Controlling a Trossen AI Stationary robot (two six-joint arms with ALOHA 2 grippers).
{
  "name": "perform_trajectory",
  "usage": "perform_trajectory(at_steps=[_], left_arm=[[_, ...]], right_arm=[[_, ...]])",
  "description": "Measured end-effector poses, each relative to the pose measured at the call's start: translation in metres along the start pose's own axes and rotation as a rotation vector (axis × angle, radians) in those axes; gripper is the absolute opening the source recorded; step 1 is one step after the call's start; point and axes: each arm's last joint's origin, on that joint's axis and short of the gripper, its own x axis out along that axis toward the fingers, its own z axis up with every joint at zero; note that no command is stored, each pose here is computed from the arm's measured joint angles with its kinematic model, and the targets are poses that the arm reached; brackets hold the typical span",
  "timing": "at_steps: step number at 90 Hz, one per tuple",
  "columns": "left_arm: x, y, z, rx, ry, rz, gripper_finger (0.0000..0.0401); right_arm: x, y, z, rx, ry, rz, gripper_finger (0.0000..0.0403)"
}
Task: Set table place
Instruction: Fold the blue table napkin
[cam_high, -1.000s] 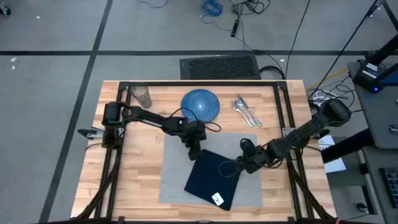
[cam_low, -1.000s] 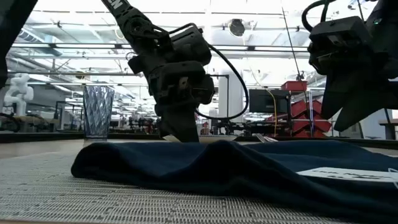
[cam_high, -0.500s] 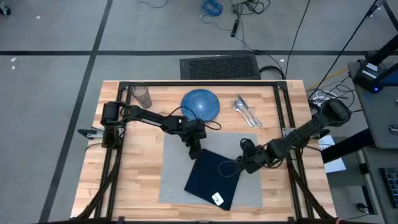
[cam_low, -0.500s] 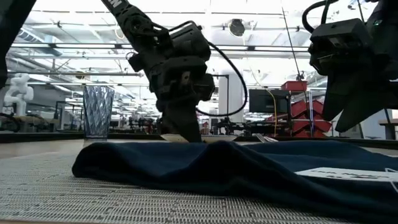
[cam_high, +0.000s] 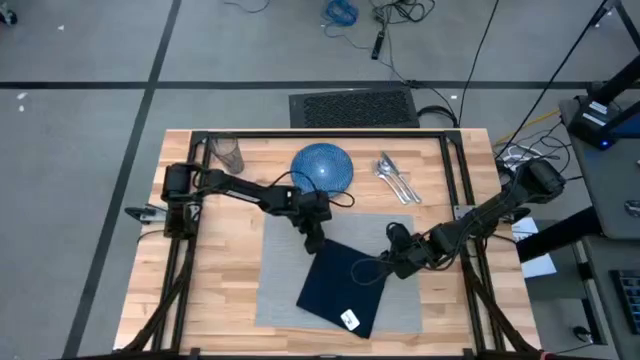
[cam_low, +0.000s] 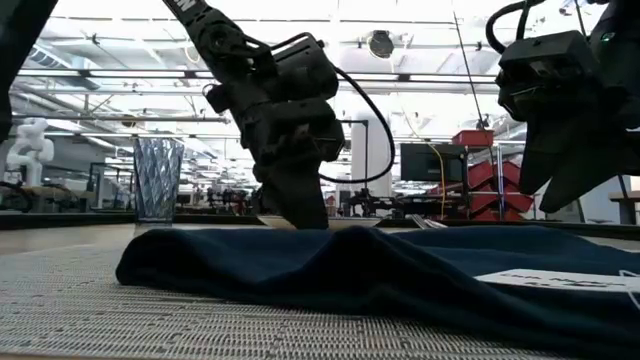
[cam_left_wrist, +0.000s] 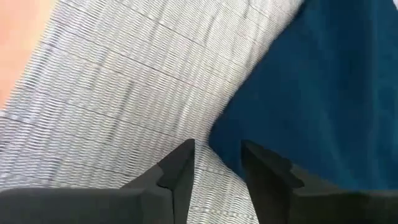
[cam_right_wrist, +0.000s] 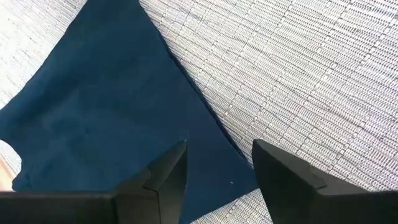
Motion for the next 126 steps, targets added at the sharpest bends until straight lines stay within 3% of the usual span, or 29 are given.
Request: perform_trajectory(at_steps=[18, 63, 97, 110, 126], left_arm=[[0.000, 0.000, 0.000, 0.003, -0.005, 0.016, 0.0121], [0.004, -0.020, -0.004, 0.075, 0.042, -0.189, 0.0121], [0.002, -0.009, 0.001, 0.047, -0.023, -0.048, 0.0121], [0.003, -0.005, 0.000, 0.039, -0.046, 0.079, 0.0121], [0.003, -0.005, -0.001, 0.028, -0.047, 0.099, 0.0121]], right_arm=[[0.000, 0.000, 0.000, 0.000, 0.000, 0.000, 0.0167], [0.000, -0.001, 0.000, -0.020, 0.000, -0.007, 0.0167], [0.000, -0.001, 0.000, -0.020, 0.000, -0.007, 0.0167], [0.000, -0.001, 0.000, -0.020, 0.000, -0.007, 0.0167], [0.000, -0.001, 0.000, -0.020, 0.000, -0.007, 0.0167]])
